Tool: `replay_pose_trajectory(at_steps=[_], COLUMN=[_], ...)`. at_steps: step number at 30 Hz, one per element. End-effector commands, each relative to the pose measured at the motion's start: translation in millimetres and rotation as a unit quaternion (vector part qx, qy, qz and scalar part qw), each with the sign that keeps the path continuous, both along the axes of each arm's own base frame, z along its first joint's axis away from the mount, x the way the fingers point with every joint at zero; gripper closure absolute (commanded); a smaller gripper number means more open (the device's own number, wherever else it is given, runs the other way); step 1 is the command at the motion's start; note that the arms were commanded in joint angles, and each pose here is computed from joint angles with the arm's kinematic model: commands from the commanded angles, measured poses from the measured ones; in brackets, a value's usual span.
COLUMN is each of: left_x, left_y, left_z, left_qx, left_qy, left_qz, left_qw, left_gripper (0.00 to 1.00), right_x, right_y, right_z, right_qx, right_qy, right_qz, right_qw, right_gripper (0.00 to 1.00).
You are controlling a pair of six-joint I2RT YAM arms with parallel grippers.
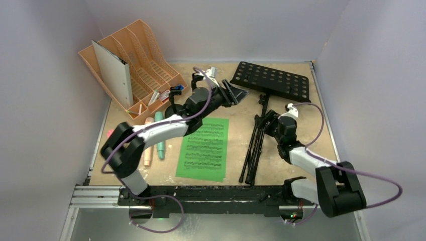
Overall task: Pack up the instrument practice props
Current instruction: Place the music stand at the center of the board, then reset both arms
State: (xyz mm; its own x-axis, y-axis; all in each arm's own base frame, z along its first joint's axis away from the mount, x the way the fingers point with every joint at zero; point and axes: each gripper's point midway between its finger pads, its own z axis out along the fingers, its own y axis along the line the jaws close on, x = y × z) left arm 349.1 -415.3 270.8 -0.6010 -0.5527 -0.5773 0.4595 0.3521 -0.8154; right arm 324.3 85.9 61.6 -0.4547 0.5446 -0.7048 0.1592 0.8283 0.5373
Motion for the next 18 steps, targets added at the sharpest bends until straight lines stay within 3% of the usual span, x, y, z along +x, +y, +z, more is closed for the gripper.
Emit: replay_pose_trajectory(at_steps=[1,9,18], left_x=[7,-20,-82], left_y=[56,159,288], left_z=[0,27,71], left_qx=[0.108,0.189,0.264], left_qy=[-0.049,-0.076,-0.124], left_qz=[0.077,0.198,0.332], left_qw=[0.99,0.959,0.897], left_gripper=[0.45,0.33,0.17], right_x=[17,-2,-52], right_y=[-10,-26,-53], right_z=[49,101,240], right_qx=[-0.013,-0.034,-0.064], right_qy=[-0.079,-0.117,-0.257], right_qz=[-0.025,-0.047,-0.074], right_qw=[0.996,0.991,0.961], right_gripper=[0.18,0.01,0.01])
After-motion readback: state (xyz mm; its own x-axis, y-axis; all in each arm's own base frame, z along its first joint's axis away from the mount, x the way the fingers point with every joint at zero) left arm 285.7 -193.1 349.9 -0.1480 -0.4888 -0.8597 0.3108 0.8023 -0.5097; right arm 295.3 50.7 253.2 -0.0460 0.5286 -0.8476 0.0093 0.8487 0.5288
